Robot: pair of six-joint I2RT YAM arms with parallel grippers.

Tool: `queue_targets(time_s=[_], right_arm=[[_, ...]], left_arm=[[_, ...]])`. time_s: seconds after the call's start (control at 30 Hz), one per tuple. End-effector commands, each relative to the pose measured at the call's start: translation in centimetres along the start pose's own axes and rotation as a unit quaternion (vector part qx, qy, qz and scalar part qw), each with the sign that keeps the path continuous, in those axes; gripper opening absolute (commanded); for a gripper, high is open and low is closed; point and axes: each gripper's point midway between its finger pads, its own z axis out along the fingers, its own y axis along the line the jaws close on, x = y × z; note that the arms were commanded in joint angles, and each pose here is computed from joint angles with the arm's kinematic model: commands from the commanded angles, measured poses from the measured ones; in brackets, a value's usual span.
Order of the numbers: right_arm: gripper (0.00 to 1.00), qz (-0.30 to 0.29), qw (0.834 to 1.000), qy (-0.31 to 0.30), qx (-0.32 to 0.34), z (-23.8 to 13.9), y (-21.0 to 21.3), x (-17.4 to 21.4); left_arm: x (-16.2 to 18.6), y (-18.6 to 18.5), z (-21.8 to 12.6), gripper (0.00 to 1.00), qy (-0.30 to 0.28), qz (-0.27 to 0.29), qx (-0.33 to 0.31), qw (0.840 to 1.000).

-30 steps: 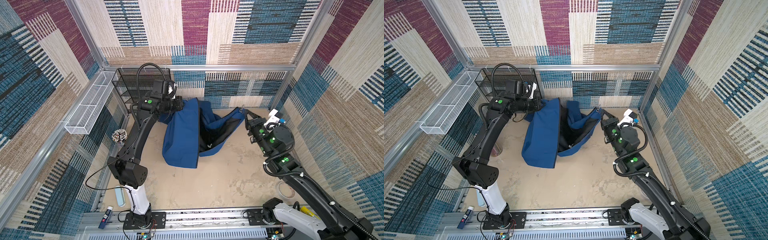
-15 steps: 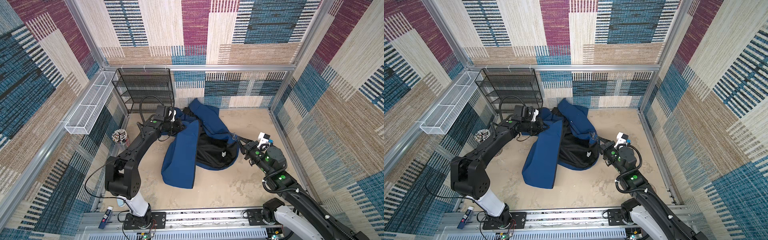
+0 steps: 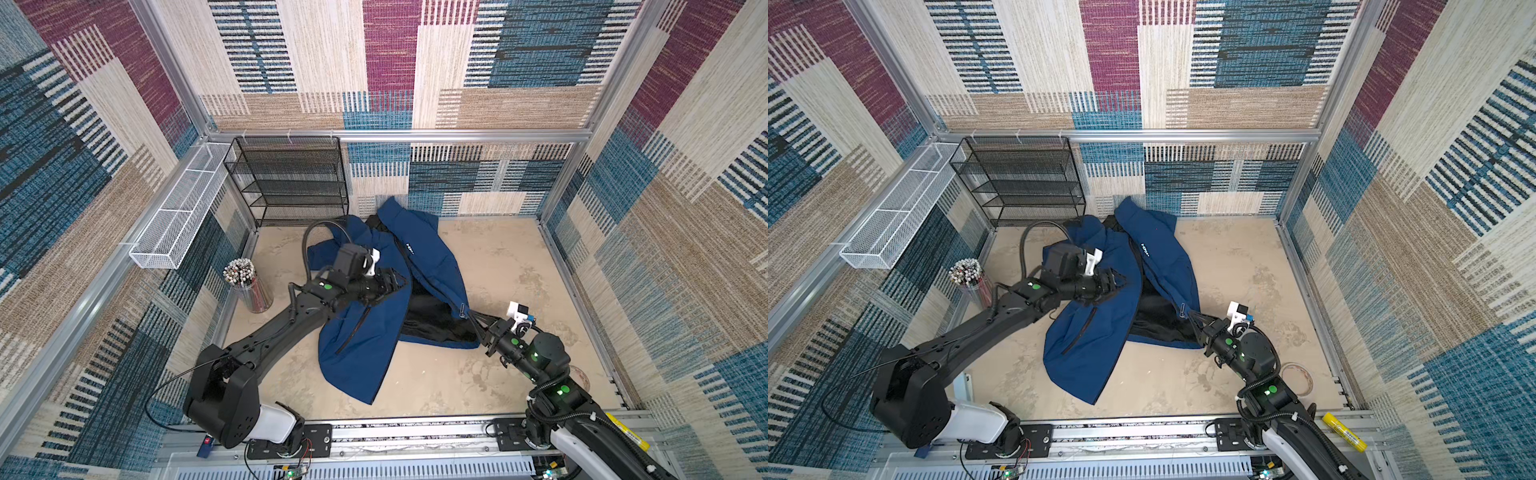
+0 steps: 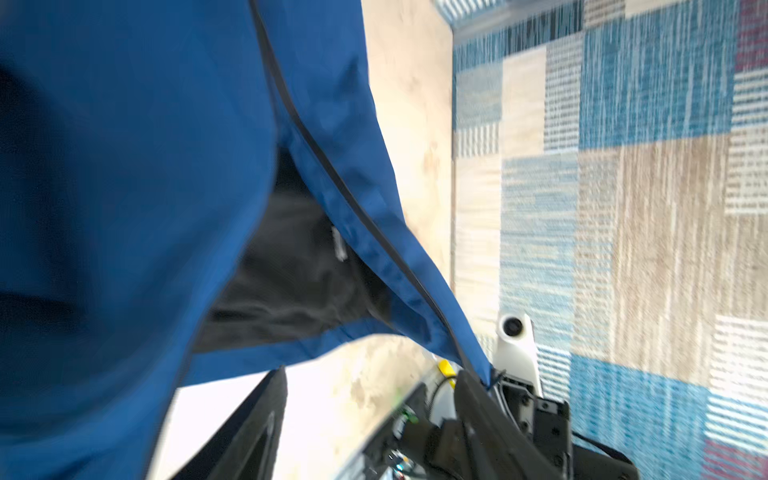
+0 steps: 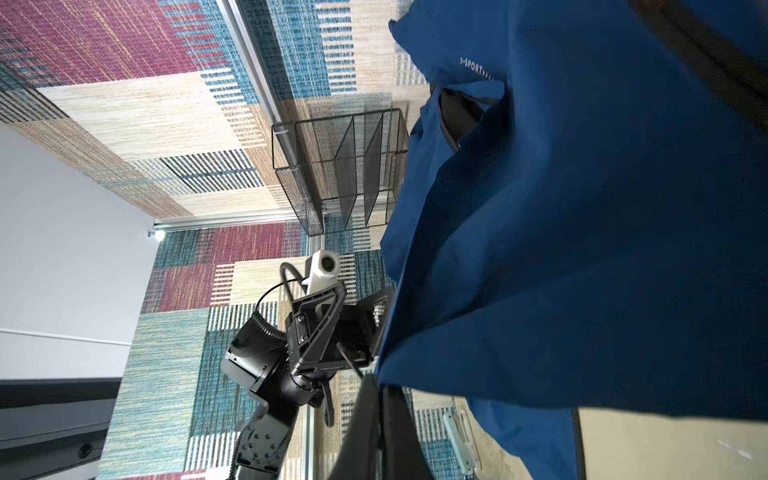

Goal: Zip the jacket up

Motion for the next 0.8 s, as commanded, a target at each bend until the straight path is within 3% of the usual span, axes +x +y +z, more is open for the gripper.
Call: queue_targets(time_s=[0.0,0.13,0.33,0.5,0.77], right_arm=[[0.0,0.016,0.999,0.003,-0.039,-0.4,1.4,0.4],[0.0,0.015,0.999,0.014,-0.045,-0.3,1.5,1.0],[0.0,0.02,0.998,0.01,-0.058,-0.2,1.8,0.9],[0.0,0.018,0.998,0.007,-0.063,-0.3,2.3,0.8],[0.0,0.015,0.998,0.014,-0.062,-0.2,2.3,1.0]], left_arm=[[-0.3,-5.0,1.7,0.63,-0.028,-0.036,0.101,0.994],[1.0,-7.5,4.1,0.51,-0.008,-0.045,0.141,0.989],[2.1,-7.9,5.8,0.33,0.005,-0.058,0.151,0.987],[3.5,-6.3,5.1,0.41,0.011,-0.044,0.088,0.995],[5.6,-7.2,6.9,0.43,0.052,-0.072,0.12,0.989]])
